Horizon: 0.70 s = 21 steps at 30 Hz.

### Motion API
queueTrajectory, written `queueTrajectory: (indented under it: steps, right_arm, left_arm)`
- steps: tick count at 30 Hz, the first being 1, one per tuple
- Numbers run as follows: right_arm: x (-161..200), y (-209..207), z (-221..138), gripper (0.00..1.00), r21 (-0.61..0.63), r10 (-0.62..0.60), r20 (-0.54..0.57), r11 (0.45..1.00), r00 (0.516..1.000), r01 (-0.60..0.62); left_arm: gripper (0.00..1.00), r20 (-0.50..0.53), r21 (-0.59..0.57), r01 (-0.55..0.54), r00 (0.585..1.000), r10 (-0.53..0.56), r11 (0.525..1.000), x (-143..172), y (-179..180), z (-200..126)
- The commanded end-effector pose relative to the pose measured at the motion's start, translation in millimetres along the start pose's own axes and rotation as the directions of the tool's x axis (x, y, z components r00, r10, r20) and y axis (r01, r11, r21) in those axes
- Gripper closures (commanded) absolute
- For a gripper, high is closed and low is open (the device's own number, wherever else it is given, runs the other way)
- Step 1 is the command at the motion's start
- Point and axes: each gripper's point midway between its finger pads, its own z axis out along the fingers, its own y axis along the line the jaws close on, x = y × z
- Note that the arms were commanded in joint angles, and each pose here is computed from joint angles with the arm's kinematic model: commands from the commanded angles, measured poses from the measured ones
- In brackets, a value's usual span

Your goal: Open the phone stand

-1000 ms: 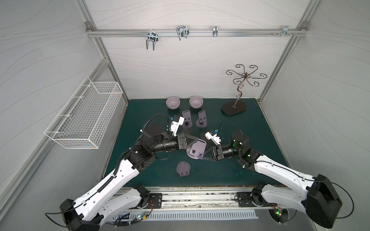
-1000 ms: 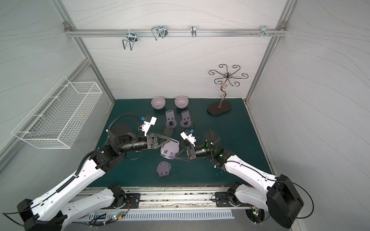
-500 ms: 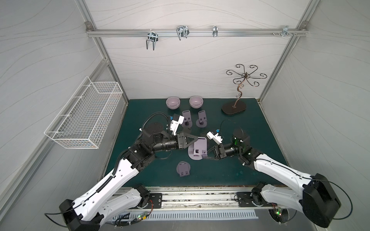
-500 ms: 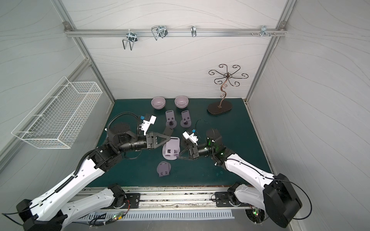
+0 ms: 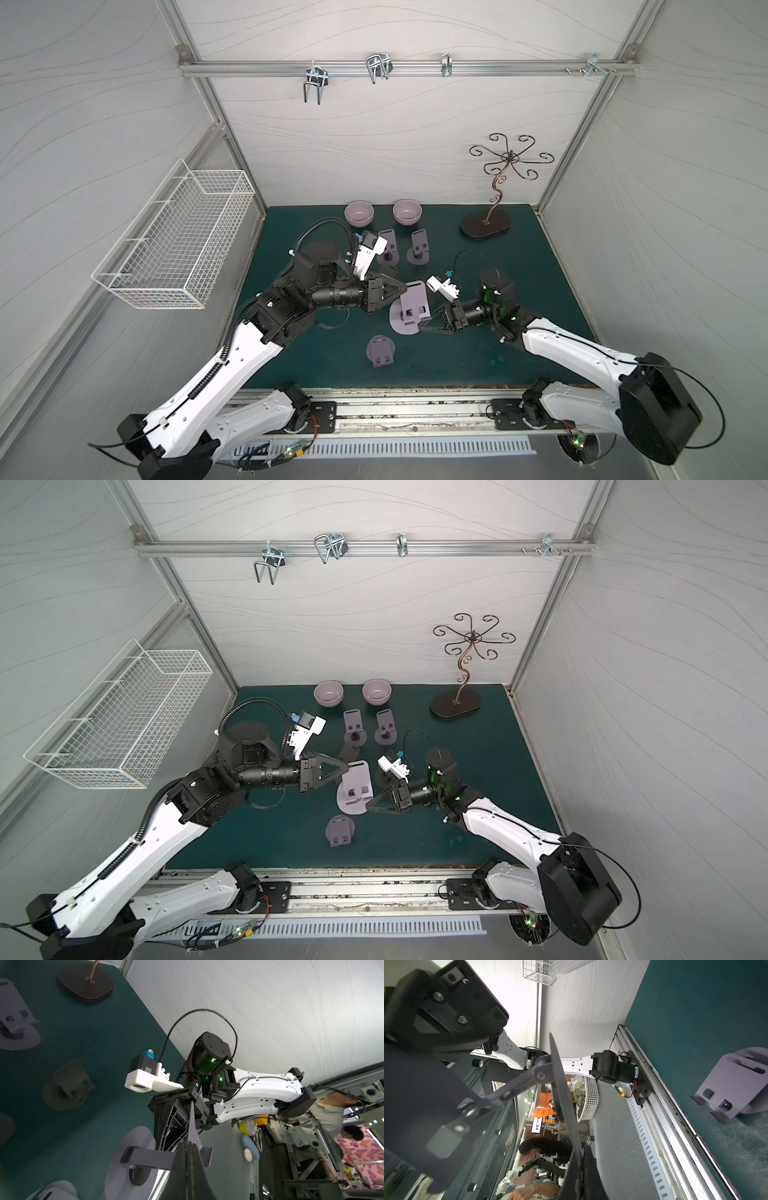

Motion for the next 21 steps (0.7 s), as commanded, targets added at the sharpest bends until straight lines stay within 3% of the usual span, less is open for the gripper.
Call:
queueTrajectory:
  steps: [1, 11, 21]
  right_arm:
    - [44, -76, -5, 1.0, 0.166, 0.46, -0.002, 0.876, 0.888, -0.453]
    - [30, -61, -14, 1.0, 0.129, 0.431, 0.044, 0.892, 0.901, -0.433]
    - [10, -39, -26, 1.0, 0.091, 0.386, 0.087, 0.915, 0.919, -0.393]
  left_arm:
    - [1.0, 0.468, 0.048, -0.489, 0.781, 0.412, 0.871, -107, -103, -70]
    - [1.0, 0.339, -0.054, -0.547, 0.777, 0.53, 0.835, -91, -47, -20]
    - [1.0, 0.29, -0.016, -0.467, 0.844, 0.451, 0.884, -69, -10, 13]
